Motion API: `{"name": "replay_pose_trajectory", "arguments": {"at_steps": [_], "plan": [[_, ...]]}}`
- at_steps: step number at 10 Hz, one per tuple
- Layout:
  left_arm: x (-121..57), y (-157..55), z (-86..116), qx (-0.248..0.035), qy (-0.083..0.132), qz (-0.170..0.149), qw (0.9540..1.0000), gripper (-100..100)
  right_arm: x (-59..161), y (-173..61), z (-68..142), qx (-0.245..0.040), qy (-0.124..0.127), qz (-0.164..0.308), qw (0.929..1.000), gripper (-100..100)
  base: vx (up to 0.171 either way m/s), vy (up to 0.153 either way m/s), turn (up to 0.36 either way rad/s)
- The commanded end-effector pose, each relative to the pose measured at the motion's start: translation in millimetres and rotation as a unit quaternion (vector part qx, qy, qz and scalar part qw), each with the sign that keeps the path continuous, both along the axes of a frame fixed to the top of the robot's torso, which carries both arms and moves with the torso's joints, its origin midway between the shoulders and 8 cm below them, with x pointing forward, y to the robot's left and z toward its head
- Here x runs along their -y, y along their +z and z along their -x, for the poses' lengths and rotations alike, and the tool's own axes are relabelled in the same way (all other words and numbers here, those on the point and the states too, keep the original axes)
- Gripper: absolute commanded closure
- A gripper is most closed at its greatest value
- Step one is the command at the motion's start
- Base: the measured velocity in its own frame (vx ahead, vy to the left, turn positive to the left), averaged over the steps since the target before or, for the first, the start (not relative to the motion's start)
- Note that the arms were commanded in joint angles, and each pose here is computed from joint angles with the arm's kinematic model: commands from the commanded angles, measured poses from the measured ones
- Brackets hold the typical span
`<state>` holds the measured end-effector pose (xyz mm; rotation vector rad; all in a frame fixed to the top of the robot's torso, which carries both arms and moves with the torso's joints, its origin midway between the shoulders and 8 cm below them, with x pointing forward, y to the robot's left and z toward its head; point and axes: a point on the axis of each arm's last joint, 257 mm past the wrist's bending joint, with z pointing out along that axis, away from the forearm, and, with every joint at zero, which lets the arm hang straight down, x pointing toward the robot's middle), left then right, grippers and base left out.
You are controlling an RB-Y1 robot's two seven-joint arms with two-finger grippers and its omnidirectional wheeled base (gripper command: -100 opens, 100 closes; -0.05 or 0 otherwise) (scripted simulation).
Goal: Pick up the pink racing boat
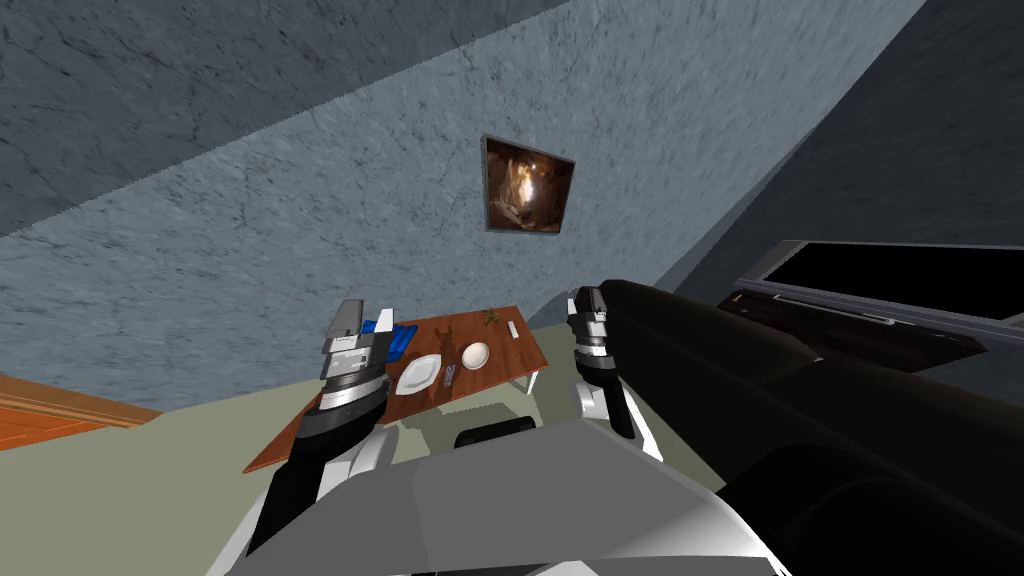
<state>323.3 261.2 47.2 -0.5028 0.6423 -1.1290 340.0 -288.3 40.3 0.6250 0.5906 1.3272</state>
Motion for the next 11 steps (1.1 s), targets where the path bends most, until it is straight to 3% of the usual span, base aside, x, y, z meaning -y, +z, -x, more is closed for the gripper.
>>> {"name": "replay_pose_trajectory", "arguments": {"at_steps": [1,5,8,9,11], "plan": [[4.2,-7.1,-4.0,-0.01,-0.01,-0.011,0.9998,-100,0.0,0.0,0.0,0.0,0.0,0.0,1.0,0,-0.004,0.013,-0.051],[13.7,-45.1,-22.6,-0.055,-0.044,-0.035,0.9969,-100,0.0,0.0,0.0,0.0,0.0,0.0,1.0,0,-0.018,0.052,-0.107],[18.0,-83.3,-37.9,-0.096,-0.07,-0.043,0.992,-100,0.0,0.0,0.0,0.0,0.0,0.0,1.0,0,-0.026,0.094,-0.17],[17.0,-88.5,-39.5,-0.102,-0.069,-0.042,0.9915,-100,0.0,0.0,0.0,0.0,0.0,0.0,1.0,0,-0.039,0.068,-0.059],[19.0,-115.6,-48.4,-0.13,-0.086,-0.043,0.9868,-100,0.0,0.0,0.0,0.0,0.0,0.0,1.0,0,-0.041,0.066,-0.159]]}}
